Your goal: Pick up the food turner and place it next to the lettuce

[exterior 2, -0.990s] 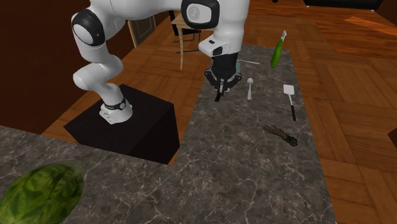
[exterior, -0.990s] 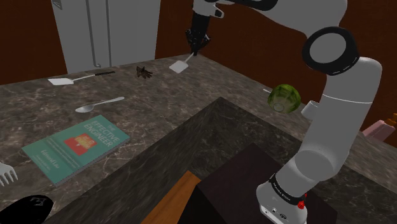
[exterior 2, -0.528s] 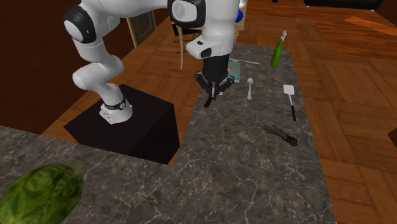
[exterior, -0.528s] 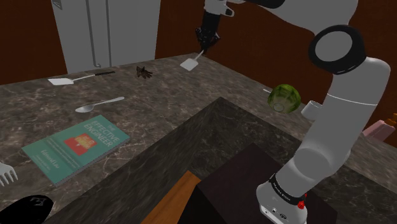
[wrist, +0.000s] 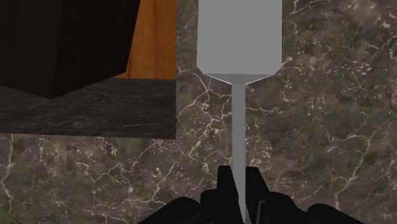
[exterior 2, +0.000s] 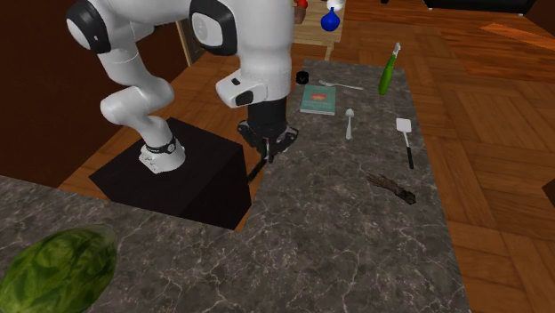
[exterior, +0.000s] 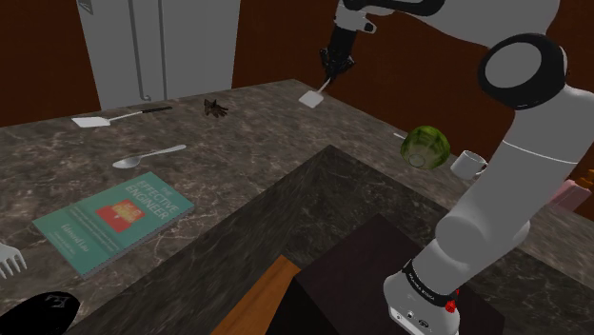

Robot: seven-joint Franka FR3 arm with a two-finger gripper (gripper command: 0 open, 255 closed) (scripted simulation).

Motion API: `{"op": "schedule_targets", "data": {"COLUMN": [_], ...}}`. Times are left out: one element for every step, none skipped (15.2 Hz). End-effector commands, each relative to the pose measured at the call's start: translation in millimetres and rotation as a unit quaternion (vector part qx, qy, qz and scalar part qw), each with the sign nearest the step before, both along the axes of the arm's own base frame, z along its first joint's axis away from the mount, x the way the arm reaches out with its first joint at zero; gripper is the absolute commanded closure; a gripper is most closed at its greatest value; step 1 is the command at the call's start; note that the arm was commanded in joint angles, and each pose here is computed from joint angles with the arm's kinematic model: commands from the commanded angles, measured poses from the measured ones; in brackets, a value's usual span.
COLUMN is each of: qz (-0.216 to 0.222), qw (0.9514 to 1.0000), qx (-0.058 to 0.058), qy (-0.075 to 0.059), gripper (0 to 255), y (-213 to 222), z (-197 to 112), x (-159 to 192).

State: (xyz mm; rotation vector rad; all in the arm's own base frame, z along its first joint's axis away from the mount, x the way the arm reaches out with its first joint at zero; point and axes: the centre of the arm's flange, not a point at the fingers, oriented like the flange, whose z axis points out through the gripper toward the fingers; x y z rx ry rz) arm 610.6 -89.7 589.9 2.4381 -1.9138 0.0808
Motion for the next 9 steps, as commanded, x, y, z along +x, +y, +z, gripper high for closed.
{"op": "schedule_targets", "data": {"qz": [0.001, 0.001, 0.001, 0.001, 0.001, 0.001, 0.001, 0.001, 0.001], "qw": [1.0000, 1.0000, 1.0000, 1.0000, 1.0000, 1.0000, 1.0000, 1.0000, 1.0000], "qx": [0.000, 0.000, 0.000, 0.000, 0.000, 0.000, 0.000, 0.000, 0.000], "qy": [0.000, 0.000, 0.000, 0.000, 0.000, 0.000, 0.000, 0.000, 0.000], "gripper": [255, 255, 255, 255, 255, 255, 255, 255, 255], "y": [-25, -37, -50, -63, -76, -88, -101, -114, -127], "z": [-1, -1, -1, -1, -1, -1, -1, -1, -1], "x": [-7, -10, -14, -17, -21, -24, -27, -31, -34]}}
